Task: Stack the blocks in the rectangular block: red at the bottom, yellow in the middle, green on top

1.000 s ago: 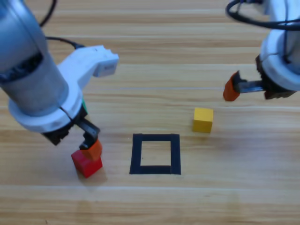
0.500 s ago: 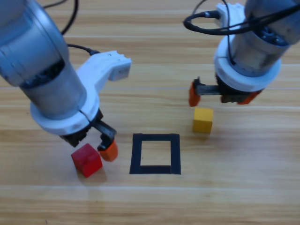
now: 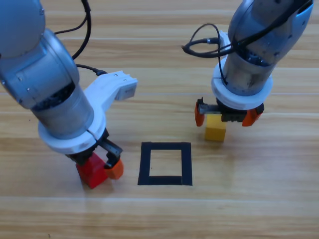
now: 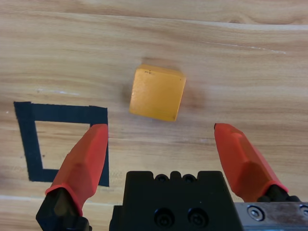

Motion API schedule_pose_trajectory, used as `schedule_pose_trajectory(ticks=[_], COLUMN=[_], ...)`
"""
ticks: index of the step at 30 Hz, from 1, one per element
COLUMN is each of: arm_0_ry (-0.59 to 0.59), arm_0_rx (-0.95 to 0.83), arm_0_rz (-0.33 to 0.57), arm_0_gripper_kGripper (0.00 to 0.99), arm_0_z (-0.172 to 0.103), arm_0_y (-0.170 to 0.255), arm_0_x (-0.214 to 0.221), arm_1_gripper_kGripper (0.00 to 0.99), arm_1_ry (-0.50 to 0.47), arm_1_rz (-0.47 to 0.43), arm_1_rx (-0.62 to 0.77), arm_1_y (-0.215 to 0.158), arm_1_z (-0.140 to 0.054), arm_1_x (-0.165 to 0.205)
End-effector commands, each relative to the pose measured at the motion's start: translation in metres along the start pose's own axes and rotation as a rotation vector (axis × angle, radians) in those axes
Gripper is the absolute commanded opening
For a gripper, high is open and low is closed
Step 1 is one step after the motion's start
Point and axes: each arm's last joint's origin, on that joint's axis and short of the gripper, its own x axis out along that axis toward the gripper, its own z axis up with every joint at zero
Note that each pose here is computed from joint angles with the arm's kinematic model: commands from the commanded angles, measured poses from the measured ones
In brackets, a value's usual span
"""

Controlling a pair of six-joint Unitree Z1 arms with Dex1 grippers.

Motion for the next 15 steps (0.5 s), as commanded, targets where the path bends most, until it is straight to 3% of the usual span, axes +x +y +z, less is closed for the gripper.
schedule_pose_trajectory(ticks=[1, 10, 15], arm_0_ry=[0.053, 0.067, 0.074], arm_0_rx=[-0.039, -0.037, -0.033], arm_0_rz=[0.009, 0.004, 0.003], arm_0_gripper_kGripper=[0.99, 0.99, 0.989], arm_0_z=[-0.002, -0.004, -0.007], arm_0_y=[0.018, 0.02, 0.02], arm_0_x=[0.022, 0.038, 0.043], arm_1_gripper_kGripper=[0.922, 0.891, 0.808], arm_1_ry=[0.057, 0.086, 0.119], arm_1_rz=[-0.081, -0.091, -0.082], arm_1_rx=[0.048, 0.059, 0.07], arm_1_y=[-0.009, -0.007, -0.008], arm_1_z=[0.012, 0.012, 0.014], arm_1_x=[0.045, 0.063, 0.078])
